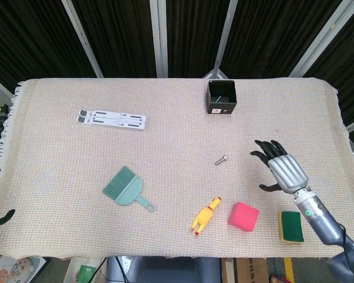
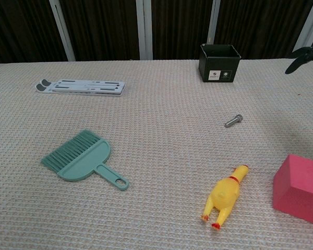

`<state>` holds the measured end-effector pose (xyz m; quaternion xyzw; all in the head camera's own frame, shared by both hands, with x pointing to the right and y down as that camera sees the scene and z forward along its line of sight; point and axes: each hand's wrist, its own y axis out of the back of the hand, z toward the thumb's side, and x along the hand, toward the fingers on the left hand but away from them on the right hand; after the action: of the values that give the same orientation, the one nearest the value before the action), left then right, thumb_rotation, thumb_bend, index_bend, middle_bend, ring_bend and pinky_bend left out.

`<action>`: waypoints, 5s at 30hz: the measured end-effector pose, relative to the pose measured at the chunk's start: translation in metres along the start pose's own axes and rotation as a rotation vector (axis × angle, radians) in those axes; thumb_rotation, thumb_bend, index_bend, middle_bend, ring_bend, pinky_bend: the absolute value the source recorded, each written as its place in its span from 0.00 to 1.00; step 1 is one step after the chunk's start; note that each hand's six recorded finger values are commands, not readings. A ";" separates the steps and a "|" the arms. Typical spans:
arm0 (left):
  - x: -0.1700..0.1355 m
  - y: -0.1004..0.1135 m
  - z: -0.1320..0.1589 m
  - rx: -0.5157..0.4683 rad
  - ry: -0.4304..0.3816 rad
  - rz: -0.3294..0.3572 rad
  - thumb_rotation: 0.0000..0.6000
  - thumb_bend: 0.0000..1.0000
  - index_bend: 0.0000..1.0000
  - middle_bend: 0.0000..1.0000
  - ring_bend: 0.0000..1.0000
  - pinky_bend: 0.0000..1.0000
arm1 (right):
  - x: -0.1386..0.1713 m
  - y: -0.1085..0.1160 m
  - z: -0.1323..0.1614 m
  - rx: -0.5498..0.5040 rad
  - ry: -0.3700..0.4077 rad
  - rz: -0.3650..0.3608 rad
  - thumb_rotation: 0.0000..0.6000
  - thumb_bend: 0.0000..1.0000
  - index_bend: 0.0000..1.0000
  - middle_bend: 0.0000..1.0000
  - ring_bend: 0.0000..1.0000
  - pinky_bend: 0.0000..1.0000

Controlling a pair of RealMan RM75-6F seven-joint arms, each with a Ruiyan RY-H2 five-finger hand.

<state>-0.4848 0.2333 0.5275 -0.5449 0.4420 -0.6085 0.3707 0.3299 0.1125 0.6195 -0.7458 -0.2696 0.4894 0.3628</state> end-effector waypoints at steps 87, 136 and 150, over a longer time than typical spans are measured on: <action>0.008 -0.005 -0.003 0.037 0.039 -0.005 1.00 0.23 0.11 0.00 0.00 0.00 | -0.149 -0.078 0.059 0.101 0.001 0.155 1.00 0.24 0.59 0.13 0.23 0.20; 0.005 -0.006 0.000 0.039 0.023 -0.012 1.00 0.23 0.11 0.00 0.00 0.00 | -0.154 -0.083 0.064 0.160 0.004 0.202 1.00 0.37 0.61 0.13 0.23 0.20; 0.004 -0.006 0.001 0.037 0.018 -0.013 1.00 0.24 0.11 0.00 0.00 0.00 | -0.151 -0.074 0.067 0.130 0.012 0.176 1.00 0.37 0.62 0.13 0.23 0.20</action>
<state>-0.4842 0.2310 0.5344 -0.5355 0.4302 -0.6239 0.3728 0.2077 0.0609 0.7426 -0.7446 -0.1684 0.5312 0.3675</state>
